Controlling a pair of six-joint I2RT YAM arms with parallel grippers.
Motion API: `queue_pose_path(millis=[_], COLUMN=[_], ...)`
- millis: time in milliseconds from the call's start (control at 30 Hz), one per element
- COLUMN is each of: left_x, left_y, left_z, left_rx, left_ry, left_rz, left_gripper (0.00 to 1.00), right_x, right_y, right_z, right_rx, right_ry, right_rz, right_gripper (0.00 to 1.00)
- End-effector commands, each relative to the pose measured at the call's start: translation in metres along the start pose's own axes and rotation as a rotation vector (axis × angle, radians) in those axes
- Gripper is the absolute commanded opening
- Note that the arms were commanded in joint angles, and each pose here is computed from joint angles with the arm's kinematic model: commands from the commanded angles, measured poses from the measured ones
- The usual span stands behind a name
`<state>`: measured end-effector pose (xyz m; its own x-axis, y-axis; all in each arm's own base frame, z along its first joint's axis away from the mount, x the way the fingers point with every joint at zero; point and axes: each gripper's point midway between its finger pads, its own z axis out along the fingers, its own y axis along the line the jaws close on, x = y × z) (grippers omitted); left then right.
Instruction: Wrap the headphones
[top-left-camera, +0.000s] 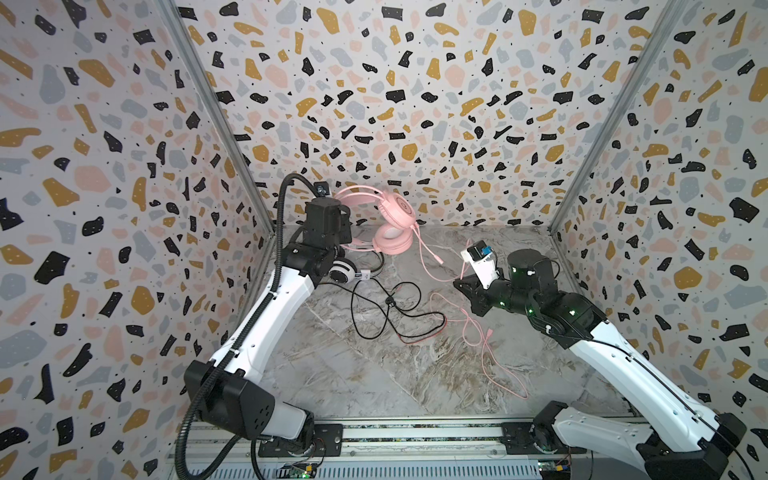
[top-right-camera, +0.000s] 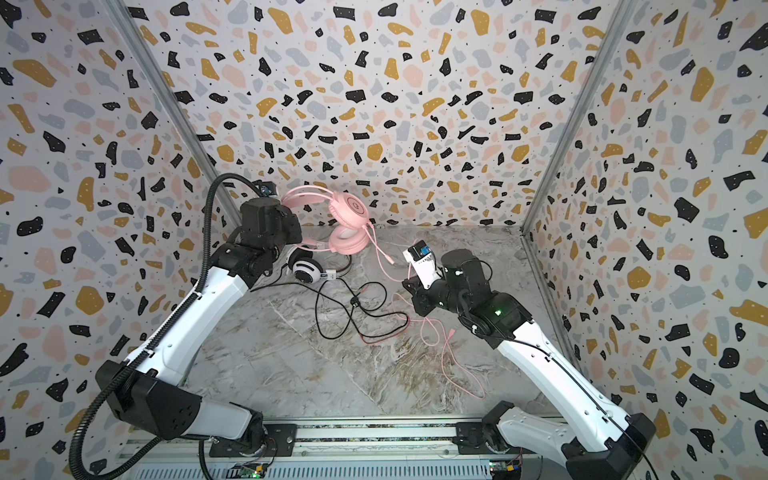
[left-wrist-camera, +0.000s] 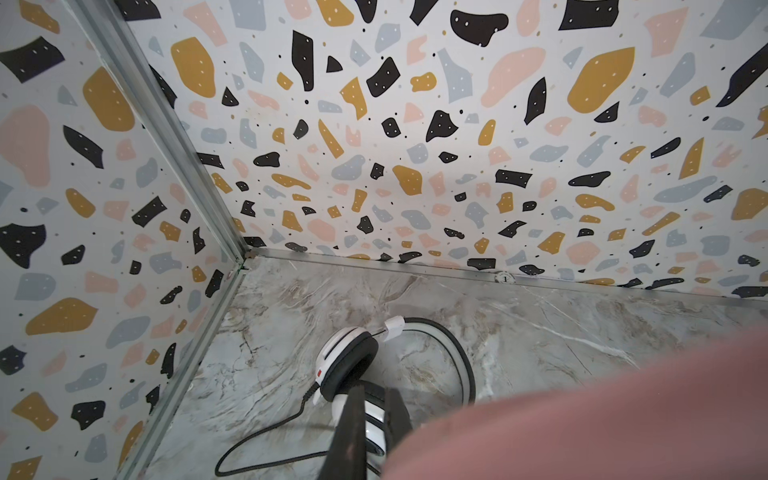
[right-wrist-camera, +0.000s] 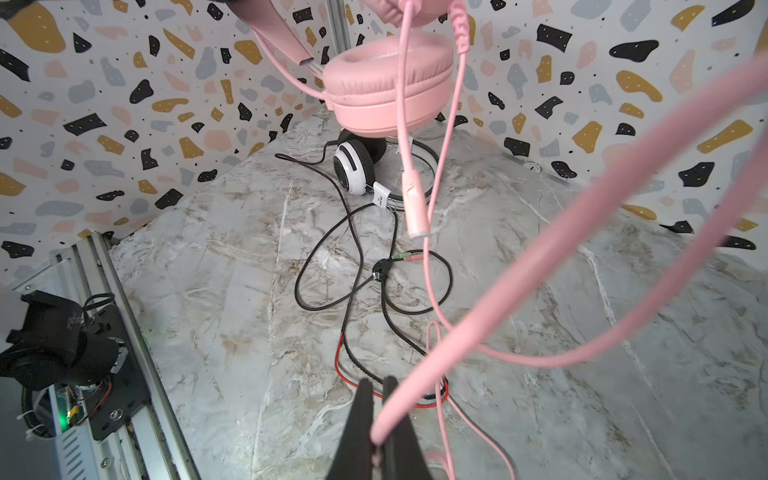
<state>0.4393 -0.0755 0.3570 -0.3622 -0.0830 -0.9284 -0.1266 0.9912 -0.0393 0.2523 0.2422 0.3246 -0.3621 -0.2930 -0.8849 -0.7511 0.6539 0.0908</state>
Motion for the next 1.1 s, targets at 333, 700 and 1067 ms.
queue_pose_path(millis=[333,700,1067], left_x=[-0.012,0.065,0.059], left_y=[-0.038,-0.139,-0.148], left_z=[0.021,0.020,-0.021], left_rx=[-0.191,-0.036,0.154], left_ry=[-0.056,0.095,0.040], left_rz=[0.153,0.800,0.830], left_gripper=[0.00,0.00,0.00], right_x=[-0.062,-0.097,-0.095], right_y=[0.021,0.004,-0.035], right_z=[-0.034,-0.061,-0.077], right_rx=[-0.016,0.106,0.275], right_ry=[-0.137,-0.216,-0.225], right_rz=[-0.088,-0.125,-0.077], right_gripper=[0.00,0.00,0.00])
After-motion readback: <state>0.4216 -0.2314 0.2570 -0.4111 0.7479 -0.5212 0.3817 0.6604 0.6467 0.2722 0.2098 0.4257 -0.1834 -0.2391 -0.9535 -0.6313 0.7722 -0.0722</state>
